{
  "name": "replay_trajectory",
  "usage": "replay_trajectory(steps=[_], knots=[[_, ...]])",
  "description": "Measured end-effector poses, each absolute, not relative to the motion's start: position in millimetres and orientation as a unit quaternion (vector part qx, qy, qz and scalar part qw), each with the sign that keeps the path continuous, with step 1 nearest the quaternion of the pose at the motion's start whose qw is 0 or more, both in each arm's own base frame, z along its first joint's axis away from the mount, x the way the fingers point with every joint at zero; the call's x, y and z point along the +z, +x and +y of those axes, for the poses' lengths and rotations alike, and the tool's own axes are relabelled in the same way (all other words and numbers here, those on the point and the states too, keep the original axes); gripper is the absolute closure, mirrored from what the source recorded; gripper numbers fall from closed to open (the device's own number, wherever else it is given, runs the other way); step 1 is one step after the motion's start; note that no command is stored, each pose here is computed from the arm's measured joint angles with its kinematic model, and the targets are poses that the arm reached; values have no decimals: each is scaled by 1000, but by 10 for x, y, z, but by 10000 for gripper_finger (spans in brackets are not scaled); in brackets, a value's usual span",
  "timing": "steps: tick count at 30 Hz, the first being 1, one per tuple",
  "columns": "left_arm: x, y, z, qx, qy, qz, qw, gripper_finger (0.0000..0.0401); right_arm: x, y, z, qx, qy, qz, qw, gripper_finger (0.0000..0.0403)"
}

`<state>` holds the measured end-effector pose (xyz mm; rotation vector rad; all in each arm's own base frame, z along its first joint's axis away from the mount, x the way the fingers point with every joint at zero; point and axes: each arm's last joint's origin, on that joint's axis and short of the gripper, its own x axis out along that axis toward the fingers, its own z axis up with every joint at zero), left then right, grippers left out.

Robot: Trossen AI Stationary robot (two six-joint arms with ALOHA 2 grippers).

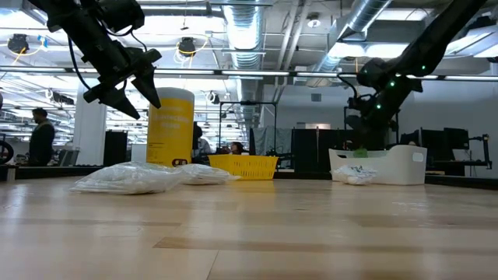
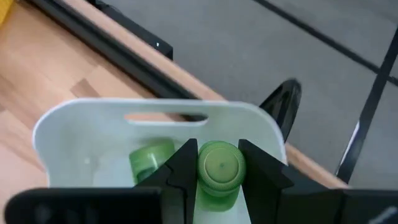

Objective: Pick & Place Travel size toiletries
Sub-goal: Put the green shampoo bottle into the white bin

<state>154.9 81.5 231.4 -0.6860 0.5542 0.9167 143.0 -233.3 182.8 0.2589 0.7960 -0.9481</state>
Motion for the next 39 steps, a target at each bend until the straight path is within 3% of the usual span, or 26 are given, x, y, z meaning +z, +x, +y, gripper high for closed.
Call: replay_trajectory(steps=[13, 28, 33, 39], knots=[[2315, 1550, 816, 429, -322, 258, 804, 107, 1779, 1361, -2456, -433, 132, 353, 819, 307], [2320, 1555, 818, 428, -323, 253, 805, 107, 1854, 1334, -2443, -440, 128, 343, 820, 183], [2320, 1555, 818, 428, -324, 253, 805, 107, 2211, 1346, -2461, -448, 108, 316, 830, 157], [2319, 1554, 818, 428, -324, 254, 805, 107, 2917, 1537, -2291, -416, 84, 263, 866, 154]])
